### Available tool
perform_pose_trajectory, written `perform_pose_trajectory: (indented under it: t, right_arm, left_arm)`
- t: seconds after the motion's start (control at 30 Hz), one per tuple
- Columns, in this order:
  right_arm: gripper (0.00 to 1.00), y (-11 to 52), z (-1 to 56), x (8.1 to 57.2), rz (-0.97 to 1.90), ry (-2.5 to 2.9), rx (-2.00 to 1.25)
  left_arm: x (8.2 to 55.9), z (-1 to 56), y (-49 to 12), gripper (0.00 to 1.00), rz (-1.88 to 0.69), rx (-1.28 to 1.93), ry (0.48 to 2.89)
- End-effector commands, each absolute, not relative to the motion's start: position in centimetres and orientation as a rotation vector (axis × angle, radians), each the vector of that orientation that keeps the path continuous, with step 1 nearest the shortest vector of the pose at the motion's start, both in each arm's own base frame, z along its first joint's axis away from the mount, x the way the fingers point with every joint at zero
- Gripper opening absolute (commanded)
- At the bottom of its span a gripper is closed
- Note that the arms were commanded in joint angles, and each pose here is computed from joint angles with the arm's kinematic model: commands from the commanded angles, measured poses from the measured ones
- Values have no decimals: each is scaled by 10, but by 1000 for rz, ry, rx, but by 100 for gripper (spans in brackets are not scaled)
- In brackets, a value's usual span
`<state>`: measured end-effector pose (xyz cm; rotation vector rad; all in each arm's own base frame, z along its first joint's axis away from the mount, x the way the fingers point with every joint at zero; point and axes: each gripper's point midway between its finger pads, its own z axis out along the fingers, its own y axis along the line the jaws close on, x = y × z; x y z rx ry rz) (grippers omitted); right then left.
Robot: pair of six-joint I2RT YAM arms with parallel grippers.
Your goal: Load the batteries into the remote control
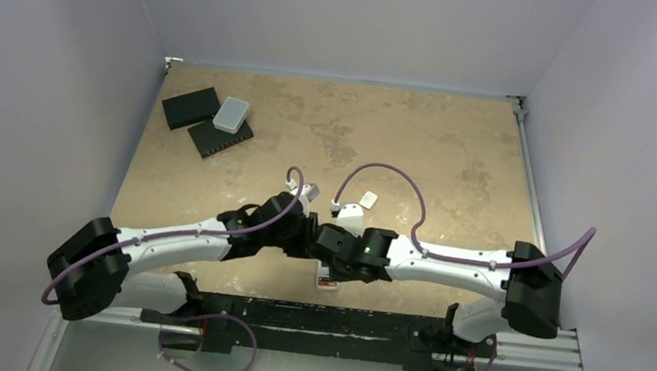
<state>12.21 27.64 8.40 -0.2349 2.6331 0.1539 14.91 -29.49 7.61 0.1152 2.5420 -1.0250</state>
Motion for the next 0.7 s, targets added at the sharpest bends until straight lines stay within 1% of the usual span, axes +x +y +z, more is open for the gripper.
perform_pose_trajectory:
  t: [0.0, 0.1, 0.2, 0.33, 0.47, 0.67]
  right_arm:
    - [36, 277, 86, 121, 248, 2603, -228]
    - [37, 277, 85, 117, 313, 2601, -216]
    - [37, 275, 86, 113, 381, 2593, -198]
    - [37, 270, 86, 108, 461, 2581, -180]
    - [36, 275, 92, 103, 601, 2545, -183]
    - [33, 281, 95, 95, 767, 2496, -209]
  left_arm:
    - [174, 102, -298, 29, -896, 176, 2475]
    - [185, 109, -308, 39, -882, 214, 2463]
    - [193, 114, -323, 45, -900, 258, 2452]
    - [199, 117, -347, 49, -954, 336, 2452]
    - [204, 110, -369, 53, -1001, 376, 2473]
    - [208, 89, -394, 54, -1053, 420, 2530]
